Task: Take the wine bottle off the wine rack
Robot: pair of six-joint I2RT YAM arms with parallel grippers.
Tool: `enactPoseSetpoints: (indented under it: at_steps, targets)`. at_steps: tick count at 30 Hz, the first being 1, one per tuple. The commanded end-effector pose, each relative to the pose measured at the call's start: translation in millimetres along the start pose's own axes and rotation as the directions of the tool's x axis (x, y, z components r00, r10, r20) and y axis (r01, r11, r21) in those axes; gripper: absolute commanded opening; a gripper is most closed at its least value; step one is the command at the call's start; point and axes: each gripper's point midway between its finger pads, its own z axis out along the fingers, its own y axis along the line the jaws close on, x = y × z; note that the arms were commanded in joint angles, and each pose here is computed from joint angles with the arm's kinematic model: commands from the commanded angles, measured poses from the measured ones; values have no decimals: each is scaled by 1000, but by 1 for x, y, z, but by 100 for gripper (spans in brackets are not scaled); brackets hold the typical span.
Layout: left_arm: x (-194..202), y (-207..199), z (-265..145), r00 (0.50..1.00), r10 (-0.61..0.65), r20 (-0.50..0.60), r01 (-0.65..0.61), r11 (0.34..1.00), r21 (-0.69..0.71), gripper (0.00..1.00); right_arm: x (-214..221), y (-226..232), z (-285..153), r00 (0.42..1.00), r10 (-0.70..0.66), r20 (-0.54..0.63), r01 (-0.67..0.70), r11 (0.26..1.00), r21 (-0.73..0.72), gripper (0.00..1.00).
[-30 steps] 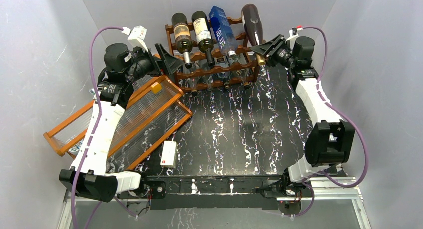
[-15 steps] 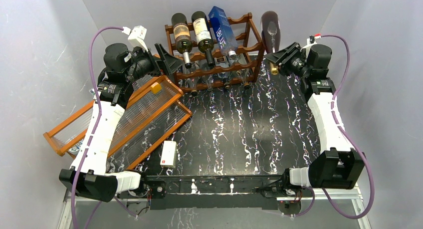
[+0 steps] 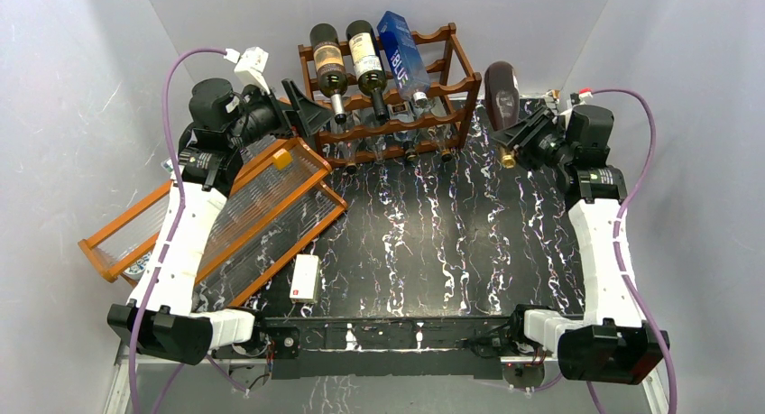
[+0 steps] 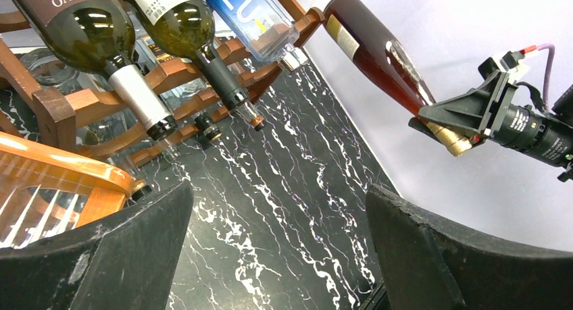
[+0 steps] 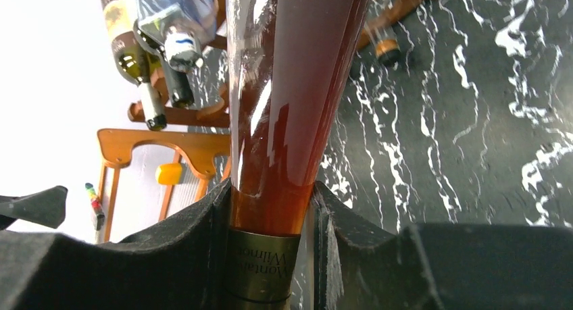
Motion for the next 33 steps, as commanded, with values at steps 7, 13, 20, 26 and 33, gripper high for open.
enactPoseSetpoints:
  at_steps: [7, 13, 20, 26, 33]
  targets:
    - [3, -15, 6, 1000, -2, -17, 3, 997, 75, 98, -32, 100, -93, 915, -242, 322, 335, 900, -277, 0]
    - [9, -14, 12, 999, -5, -38, 8, 996, 89, 98, -7, 86, -95, 948, -229, 222, 286, 919, -272, 0]
    - [21, -14, 17, 998, 3, -68, 4, 994, 109, 98, 32, 67, -85, 971, -238, 41, 238, 920, -310, 0]
    - [37, -18, 24, 994, 31, -108, -15, 990, 143, 98, 65, 56, -82, 955, -275, -113, 225, 917, -329, 0]
    - [87, -43, 37, 967, 165, -195, -111, 958, 263, 98, 105, 56, -78, 892, -351, -284, 229, 894, -386, 0]
